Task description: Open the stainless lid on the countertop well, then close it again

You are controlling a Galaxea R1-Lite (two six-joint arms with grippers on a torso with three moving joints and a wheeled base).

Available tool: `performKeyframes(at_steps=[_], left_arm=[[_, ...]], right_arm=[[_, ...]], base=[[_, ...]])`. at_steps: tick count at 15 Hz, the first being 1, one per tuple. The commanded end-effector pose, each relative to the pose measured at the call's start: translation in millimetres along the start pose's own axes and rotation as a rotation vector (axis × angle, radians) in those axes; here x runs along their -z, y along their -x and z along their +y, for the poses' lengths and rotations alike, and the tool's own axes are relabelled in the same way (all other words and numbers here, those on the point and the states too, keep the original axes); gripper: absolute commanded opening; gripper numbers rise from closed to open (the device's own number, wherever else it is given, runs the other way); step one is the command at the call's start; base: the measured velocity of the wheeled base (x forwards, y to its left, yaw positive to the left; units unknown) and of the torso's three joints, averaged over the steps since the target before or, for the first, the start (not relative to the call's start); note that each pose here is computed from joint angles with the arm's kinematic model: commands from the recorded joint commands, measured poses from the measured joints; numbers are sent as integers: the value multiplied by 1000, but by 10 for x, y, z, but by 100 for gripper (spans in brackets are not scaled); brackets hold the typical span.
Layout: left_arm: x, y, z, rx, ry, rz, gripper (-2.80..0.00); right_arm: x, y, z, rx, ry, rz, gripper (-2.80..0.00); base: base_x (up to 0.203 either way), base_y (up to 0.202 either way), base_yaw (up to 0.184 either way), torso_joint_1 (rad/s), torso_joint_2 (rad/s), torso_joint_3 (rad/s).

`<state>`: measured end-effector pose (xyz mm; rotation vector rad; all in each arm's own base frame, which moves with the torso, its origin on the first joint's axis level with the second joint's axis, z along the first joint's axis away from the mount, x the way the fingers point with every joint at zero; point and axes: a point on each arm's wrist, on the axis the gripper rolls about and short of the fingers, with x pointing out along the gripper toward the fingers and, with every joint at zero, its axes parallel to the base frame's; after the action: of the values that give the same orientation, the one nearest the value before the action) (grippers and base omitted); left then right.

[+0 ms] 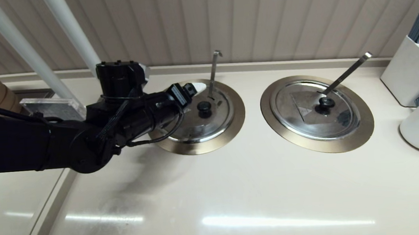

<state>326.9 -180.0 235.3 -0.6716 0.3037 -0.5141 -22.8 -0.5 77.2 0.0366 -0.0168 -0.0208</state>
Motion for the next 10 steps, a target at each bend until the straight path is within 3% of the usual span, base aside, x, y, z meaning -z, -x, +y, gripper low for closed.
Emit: performKeyframes(at_steps=[1, 3, 7, 10], left_arm=[[23, -28, 24, -6, -13, 4, 0], [-4, 2, 5, -3, -41, -5, 0], [-159, 236, -123, -38, -270, -84, 0], [-168, 557, -130, -158, -472, -75, 0]], right_arm=[[12, -3, 0, 1, 0, 4, -280], [12, -3, 0, 1, 0, 4, -280], [12, -3, 0, 1, 1, 4, -280], [12, -3, 0, 1, 1, 4, -280]], base=[[0, 0, 0, 0, 0, 0], [0, 0, 0, 0, 0, 0], [0, 0, 0, 0, 0, 0], [0, 0, 0, 0, 0, 0]])
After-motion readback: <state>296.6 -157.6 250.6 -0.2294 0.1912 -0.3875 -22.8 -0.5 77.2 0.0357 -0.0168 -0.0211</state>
